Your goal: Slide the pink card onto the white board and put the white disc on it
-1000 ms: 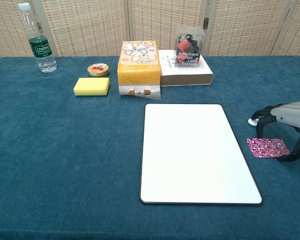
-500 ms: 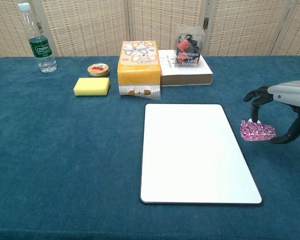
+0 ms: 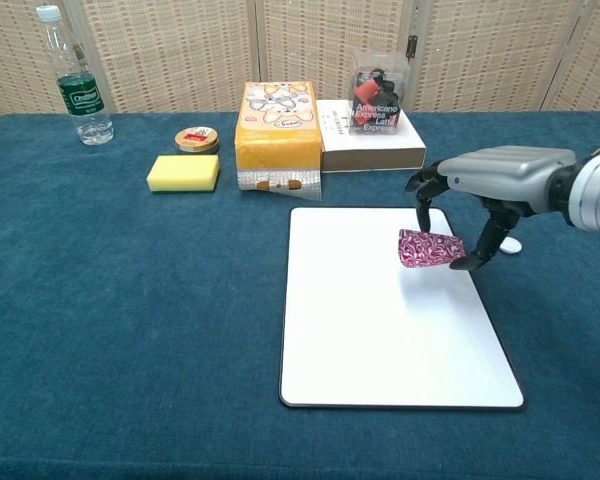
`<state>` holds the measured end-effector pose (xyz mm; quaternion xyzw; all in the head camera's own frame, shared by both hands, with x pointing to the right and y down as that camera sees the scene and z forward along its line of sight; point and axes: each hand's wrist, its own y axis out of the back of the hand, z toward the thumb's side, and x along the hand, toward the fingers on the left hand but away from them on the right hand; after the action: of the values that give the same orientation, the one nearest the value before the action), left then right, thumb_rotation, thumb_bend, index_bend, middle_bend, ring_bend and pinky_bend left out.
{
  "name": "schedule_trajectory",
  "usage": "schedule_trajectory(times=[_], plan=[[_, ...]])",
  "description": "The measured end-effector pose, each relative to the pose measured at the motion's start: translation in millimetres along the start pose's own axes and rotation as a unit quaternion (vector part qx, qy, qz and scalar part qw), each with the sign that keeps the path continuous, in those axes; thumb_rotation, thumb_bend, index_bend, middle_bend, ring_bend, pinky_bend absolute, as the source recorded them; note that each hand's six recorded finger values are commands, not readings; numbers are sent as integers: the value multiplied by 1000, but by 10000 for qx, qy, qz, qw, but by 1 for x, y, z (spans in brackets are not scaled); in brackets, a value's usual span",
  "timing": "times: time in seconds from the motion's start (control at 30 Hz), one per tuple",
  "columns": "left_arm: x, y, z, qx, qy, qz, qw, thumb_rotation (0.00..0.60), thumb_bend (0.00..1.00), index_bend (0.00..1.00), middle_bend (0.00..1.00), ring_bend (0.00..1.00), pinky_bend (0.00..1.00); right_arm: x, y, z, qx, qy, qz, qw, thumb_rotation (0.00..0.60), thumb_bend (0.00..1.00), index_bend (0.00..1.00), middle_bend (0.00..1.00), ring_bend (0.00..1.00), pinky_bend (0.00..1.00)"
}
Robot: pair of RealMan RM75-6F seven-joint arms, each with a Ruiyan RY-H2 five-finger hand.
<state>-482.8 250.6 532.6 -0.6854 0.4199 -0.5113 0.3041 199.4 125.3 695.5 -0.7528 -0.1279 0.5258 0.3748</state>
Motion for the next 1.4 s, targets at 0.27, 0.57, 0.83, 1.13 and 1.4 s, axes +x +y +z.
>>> schedule_trajectory(times=[0.27,0.57,0.83,1.13,1.4], plan=[[-1,2,-2,-23,-6,19,10000,600,293,0,90,111,220,-12,-6,6,138,-31,148,9998,600,131,120,66,0,0],[-1,3,-4,-28,48,38,10000,600,294,0,90,111,220,-10,-5,7,236,-9,328,9992,600,112,0,35,0,0],[0,3,-6,28,100,55,9999,600,293,0,90,111,220,16,12,-19,6,-249,-30,9997,600,111,122,49,0,0],[4,-5,-2,205,153,-13,9997,600,294,0,90,111,220,30,7,-77,-112,-635,-110,9979,600,124,335,101,0,0],[9,-13,0,253,158,-145,9995,600,294,0,90,111,220,21,-2,-99,-24,-759,-66,9971,600,143,380,135,0,0]])
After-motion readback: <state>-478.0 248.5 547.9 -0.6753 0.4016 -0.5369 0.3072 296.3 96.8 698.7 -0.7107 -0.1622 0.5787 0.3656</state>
